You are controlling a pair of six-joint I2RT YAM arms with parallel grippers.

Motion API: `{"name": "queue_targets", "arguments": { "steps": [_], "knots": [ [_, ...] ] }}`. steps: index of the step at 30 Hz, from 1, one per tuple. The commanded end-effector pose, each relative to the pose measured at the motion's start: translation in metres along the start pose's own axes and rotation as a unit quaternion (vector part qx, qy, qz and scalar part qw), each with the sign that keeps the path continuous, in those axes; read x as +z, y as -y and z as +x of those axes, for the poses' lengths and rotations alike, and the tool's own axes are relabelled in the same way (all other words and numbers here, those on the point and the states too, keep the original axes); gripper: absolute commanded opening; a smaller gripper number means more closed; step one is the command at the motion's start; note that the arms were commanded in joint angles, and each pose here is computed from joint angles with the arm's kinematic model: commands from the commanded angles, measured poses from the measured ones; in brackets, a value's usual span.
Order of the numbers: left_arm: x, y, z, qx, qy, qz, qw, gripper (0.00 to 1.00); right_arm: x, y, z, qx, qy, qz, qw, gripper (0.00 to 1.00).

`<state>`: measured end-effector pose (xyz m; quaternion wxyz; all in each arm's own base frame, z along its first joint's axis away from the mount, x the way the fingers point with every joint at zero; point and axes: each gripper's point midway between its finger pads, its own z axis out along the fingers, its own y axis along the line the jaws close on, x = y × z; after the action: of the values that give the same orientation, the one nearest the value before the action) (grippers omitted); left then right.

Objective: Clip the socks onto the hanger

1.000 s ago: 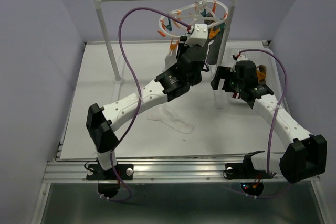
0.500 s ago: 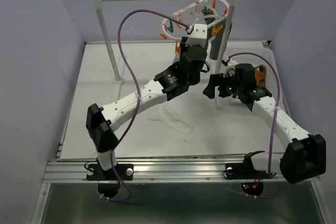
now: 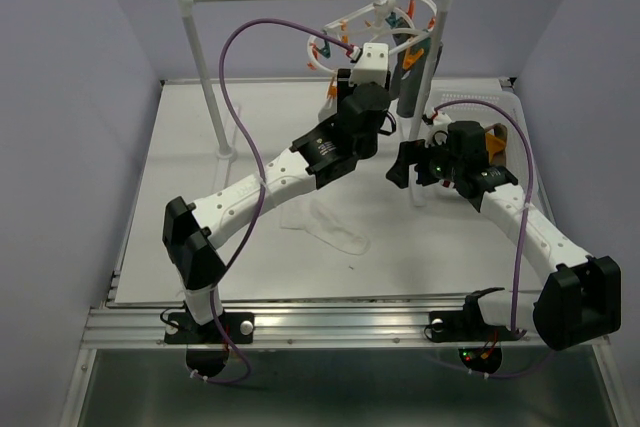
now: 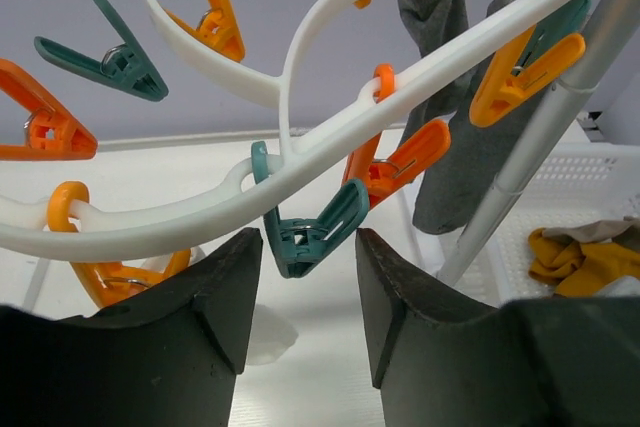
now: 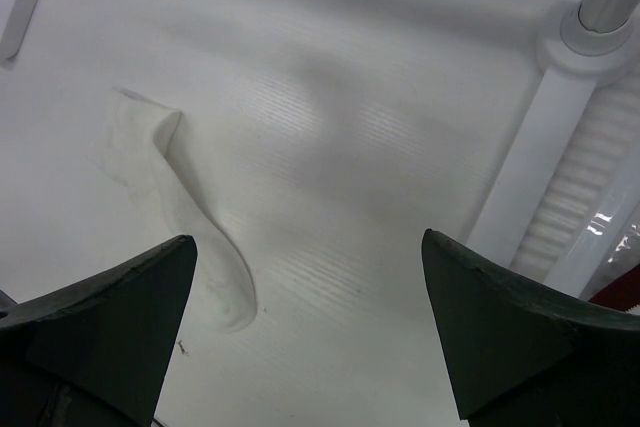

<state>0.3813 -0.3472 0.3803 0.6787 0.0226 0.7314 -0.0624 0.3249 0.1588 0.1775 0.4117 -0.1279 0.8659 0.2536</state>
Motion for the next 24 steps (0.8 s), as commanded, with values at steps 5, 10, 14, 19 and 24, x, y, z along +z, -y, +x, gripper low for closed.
{"name": "queue_targets", "arguments": {
  "steps": [5, 10, 14, 19, 24],
  "knots": [
    [-0.014, -0.018, -0.062, -0.073, 0.053, -0.021, 0.996, 0.55, -0.006, -0.007, -0.02, -0.021, 0.04, -0.009, 0.999, 1.0],
    [-0.013, -0.026, -0.063, -0.076, 0.056, -0.047, 0.994, 0.56, -0.005, -0.008, -0.02, -0.018, 0.039, -0.011, 0.999, 1.0],
    [-0.014, -0.028, -0.064, -0.082, 0.06, -0.055, 0.993, 0.52, -0.004, -0.007, -0.02, -0.016, 0.038, -0.009, 0.999, 1.0],
    [-0.012, -0.028, -0.063, -0.081, 0.063, -0.063, 0.993, 0.4, -0.003, -0.007, -0.02, -0.012, 0.036, -0.01, 0.999, 1.0],
    [-0.011, -0.027, -0.062, -0.077, 0.063, -0.064, 0.993, 0.19, -0.003, -0.007, -0.021, -0.01, 0.038, -0.009, 0.999, 1.0]
  ]
}}
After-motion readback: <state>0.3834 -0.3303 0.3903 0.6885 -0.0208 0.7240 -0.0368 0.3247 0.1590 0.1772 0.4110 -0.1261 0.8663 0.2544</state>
